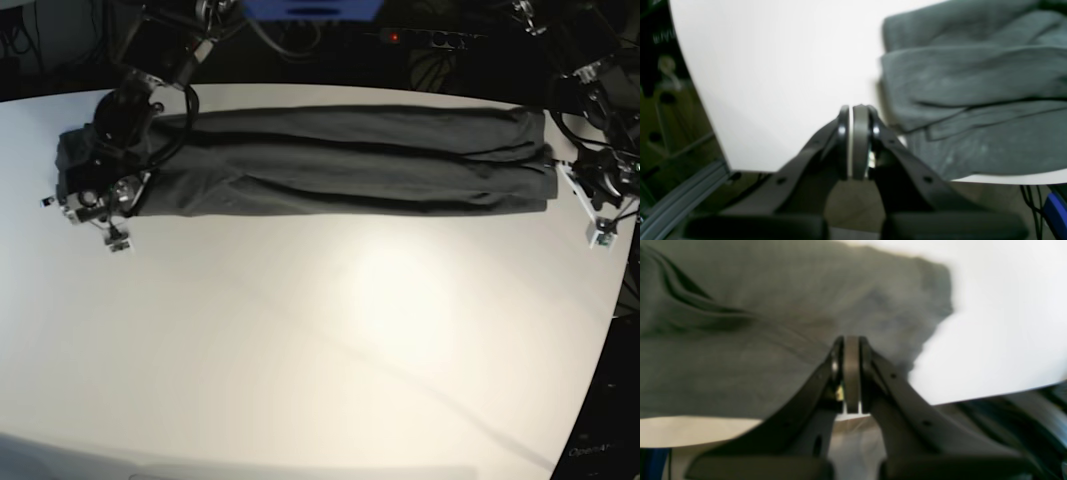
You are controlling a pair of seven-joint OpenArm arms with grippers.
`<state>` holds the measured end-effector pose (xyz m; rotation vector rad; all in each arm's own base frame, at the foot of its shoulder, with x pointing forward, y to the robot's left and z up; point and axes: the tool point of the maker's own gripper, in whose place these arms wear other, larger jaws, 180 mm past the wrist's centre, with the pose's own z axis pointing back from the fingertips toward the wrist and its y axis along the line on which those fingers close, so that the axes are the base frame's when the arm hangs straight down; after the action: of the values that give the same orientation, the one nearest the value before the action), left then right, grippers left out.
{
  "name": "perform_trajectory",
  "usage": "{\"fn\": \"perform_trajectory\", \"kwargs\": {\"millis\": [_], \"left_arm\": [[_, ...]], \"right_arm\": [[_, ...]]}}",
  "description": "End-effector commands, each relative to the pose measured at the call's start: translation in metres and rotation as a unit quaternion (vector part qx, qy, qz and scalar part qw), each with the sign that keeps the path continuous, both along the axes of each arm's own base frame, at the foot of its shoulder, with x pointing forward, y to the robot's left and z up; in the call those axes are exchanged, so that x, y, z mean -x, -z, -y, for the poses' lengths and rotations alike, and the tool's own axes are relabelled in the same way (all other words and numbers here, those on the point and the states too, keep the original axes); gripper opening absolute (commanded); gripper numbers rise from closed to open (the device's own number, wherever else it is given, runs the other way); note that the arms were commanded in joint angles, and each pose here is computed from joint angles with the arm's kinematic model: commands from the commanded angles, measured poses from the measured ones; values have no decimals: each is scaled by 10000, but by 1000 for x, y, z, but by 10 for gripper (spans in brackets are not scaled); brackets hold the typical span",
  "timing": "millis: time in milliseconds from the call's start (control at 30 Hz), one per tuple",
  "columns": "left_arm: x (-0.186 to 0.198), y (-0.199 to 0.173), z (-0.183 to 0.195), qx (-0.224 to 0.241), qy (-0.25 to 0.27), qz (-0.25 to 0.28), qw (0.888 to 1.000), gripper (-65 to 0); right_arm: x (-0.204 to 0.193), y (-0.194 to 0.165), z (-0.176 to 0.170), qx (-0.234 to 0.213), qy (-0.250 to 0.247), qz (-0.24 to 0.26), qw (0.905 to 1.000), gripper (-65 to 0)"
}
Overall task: Fold the T-shirt properly
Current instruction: 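Smooth the strip flat with both grippers, pressing its ends down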
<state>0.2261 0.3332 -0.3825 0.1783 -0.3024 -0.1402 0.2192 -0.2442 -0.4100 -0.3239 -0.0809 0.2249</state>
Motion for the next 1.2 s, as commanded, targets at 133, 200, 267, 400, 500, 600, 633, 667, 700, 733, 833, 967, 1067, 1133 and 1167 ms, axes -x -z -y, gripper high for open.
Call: {"fn": "perform_trajectory", "kwargs": {"millis": [133,200,267,400,500,600,633,667,700,733,833,967,1067,1133,1167], "left_arm": [[-5,-13,-11,-174,4,113,9998,-632],[-2,-11,-12,-182,5,75,9998,-632],[-1,-11,-13,-208,1,48,9998,-632],[-1,-11,-13,-221,-3,47,9997,-632],[0,-11,-14,-228,-5,36,9997,-632],[3,-10,-16,-253,-14,-3,9997,-632],[3,-11,-19,-287,-14,-16,9996,-632],[4,-11,-19,-278,-22,-33,9996,-632],[4,-9,-19,-265,-28,-51,9996,-632],[4,-8,-18,-245,-30,-57,9997,-632],[9,4,-16,-110,-60,-241,9996,-632],[15,26,-1,274,-130,-441,9986,-632],[8,30,11,376,-60,-426,9984,-632],[2,32,23,408,126,-439,9981,-632],[-3,33,31,458,204,-414,9979,-632]], "right_arm": [[-11,28,-13,-670,-45,115,9977,-644],[-12,37,-18,-844,-77,106,9963,-644],[-16,37,-13,-829,-83,136,9964,-644],[-24,33,-2,-797,41,189,9966,-644],[-27,29,4,-757,113,234,9968,-644],[-33,25,11,-712,143,295,9969,-644],[-34,25,10,-724,140,298,9968,-644],[-35,25,10,-728,139,307,9968,-644],[-36,24,10,-727,140,307,9968,-644],[-36,24,10,-727,140,307,9968,-644],[-36,24,10,-727,140,307,9968,-644],[-36,24,10,-735,140,307,9967,-644],[-37,24,9,-742,130,314,9967,-644],[-38,24,9,-742,130,322,9966,-644],[-38,24,8,-741,122,322,9967,-644]]}}
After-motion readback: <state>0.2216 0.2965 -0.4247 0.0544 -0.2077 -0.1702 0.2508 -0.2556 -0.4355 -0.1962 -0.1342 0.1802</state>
